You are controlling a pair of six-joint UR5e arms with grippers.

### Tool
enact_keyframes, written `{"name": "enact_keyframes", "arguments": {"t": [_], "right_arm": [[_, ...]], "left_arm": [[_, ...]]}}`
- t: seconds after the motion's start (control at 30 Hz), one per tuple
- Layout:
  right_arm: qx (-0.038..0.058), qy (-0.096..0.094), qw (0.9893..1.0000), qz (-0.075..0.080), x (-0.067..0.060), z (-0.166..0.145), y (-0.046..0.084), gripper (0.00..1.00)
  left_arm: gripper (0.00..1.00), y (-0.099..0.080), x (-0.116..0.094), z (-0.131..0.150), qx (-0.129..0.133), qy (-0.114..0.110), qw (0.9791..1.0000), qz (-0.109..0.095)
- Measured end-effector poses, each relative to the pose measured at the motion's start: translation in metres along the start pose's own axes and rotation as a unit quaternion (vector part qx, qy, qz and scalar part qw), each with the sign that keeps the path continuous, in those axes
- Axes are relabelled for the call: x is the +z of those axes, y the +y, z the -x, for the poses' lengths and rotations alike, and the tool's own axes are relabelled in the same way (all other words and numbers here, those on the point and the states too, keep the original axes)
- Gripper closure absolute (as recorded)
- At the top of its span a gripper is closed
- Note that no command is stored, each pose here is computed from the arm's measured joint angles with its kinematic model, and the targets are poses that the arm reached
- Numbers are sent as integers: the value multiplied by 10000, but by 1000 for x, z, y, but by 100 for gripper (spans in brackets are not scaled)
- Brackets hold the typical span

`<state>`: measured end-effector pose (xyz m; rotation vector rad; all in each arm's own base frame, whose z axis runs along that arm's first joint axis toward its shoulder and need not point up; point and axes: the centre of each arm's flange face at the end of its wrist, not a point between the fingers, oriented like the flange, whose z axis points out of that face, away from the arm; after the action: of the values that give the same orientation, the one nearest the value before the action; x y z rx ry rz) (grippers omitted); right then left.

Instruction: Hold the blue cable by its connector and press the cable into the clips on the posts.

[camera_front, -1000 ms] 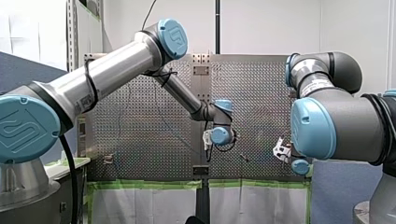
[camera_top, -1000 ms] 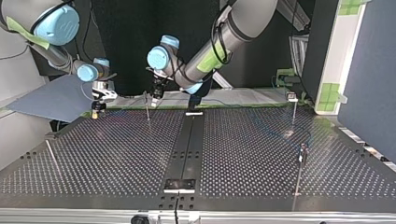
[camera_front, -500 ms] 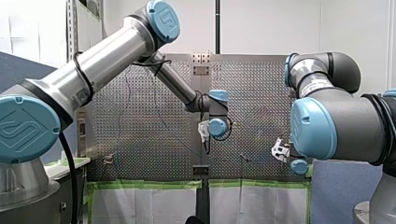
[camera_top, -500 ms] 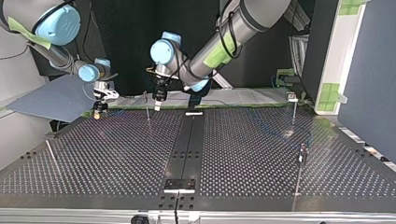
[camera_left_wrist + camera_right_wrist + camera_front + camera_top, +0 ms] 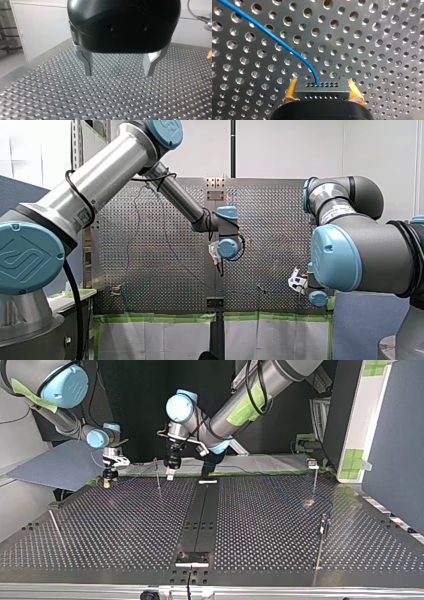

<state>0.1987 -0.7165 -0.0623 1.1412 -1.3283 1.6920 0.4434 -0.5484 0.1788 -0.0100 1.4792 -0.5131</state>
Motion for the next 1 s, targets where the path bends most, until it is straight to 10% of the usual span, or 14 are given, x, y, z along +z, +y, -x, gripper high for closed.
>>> {"name": "enact_keyframes", "arguments": {"t": [1.0], "right_arm": [[4,-43,9998,-168,1,6,-19,100]], "left_arm": [[0,10,-84,85,-197,-373,9988,265]]}}
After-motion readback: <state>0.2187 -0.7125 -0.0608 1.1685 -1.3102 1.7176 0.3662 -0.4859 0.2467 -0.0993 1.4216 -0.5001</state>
